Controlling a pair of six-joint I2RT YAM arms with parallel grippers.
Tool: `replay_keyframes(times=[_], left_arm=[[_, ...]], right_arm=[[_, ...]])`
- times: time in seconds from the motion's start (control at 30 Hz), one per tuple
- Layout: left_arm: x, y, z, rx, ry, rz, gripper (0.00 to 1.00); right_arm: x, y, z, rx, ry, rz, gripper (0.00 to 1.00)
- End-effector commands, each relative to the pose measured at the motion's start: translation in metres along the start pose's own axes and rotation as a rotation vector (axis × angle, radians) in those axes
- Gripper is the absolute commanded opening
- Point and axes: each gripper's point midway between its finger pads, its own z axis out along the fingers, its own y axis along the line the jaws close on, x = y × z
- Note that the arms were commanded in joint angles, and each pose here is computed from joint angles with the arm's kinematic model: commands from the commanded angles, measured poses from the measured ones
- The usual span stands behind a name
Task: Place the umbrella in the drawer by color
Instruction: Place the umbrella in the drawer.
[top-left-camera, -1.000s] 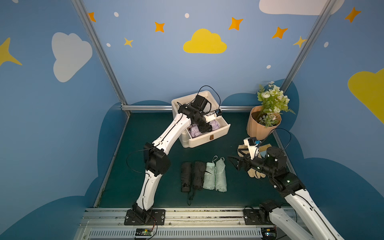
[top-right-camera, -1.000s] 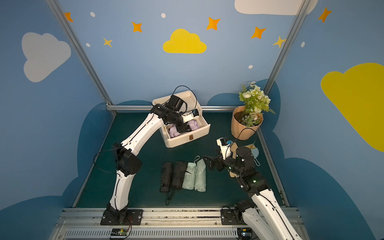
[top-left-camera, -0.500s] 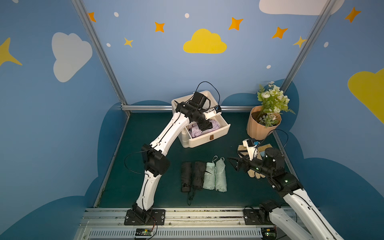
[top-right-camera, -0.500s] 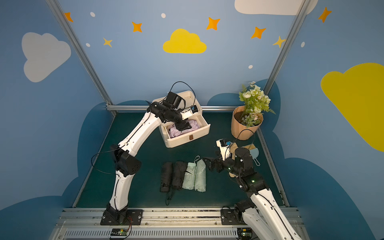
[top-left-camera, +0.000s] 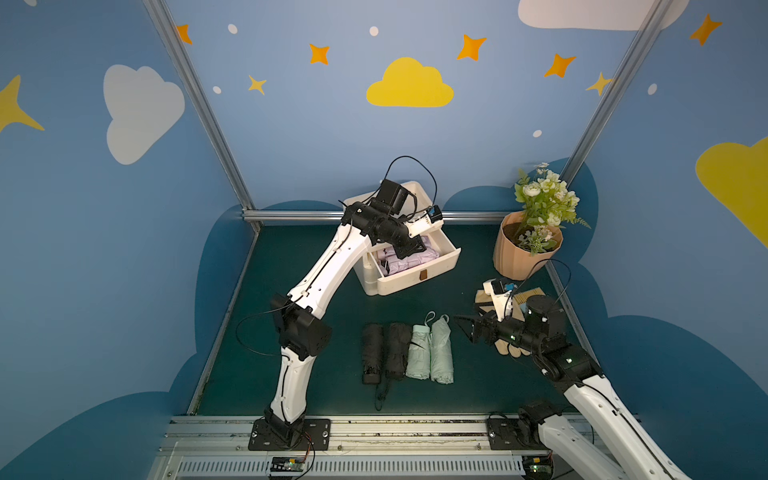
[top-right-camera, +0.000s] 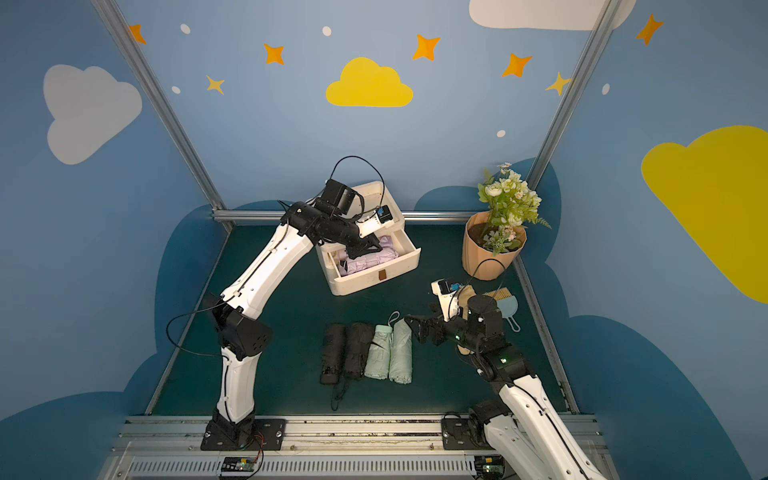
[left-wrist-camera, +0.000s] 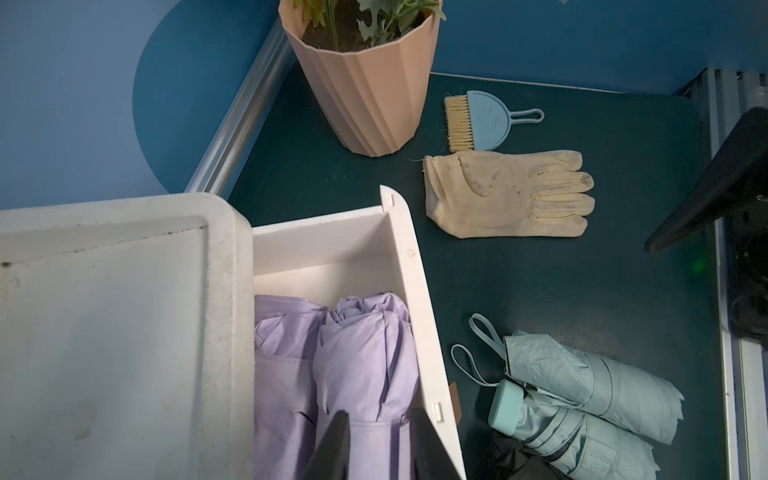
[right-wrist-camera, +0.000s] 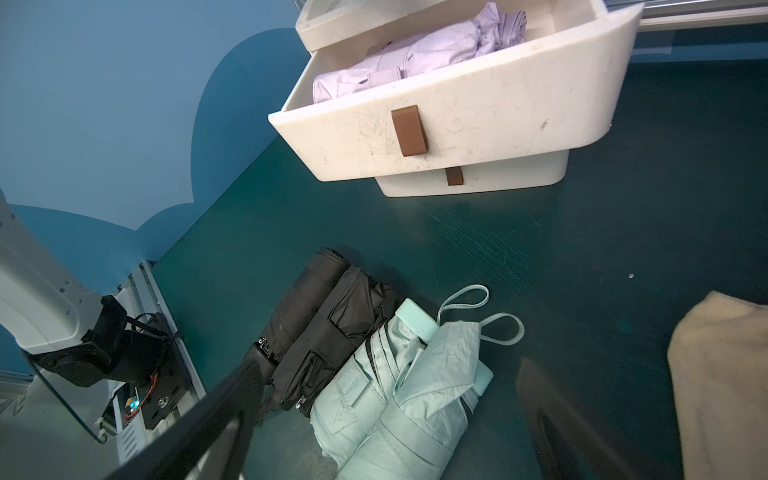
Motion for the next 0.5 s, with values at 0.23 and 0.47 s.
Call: replay_keyframes(times=[0.23,0.47], left_arm=[[0.033,0.006,0.026,0.014,0.093,-0.054,0.25],[0.034,0.006,0.028,0.018,0.097,-0.072,0.23]], right_arm=[[-0.006,-0.001,0.0,-0.001,-0.023,-0.007,0.98],[-0.008,-0.004,0.003,0.005,-0.023,0.012,0.98]])
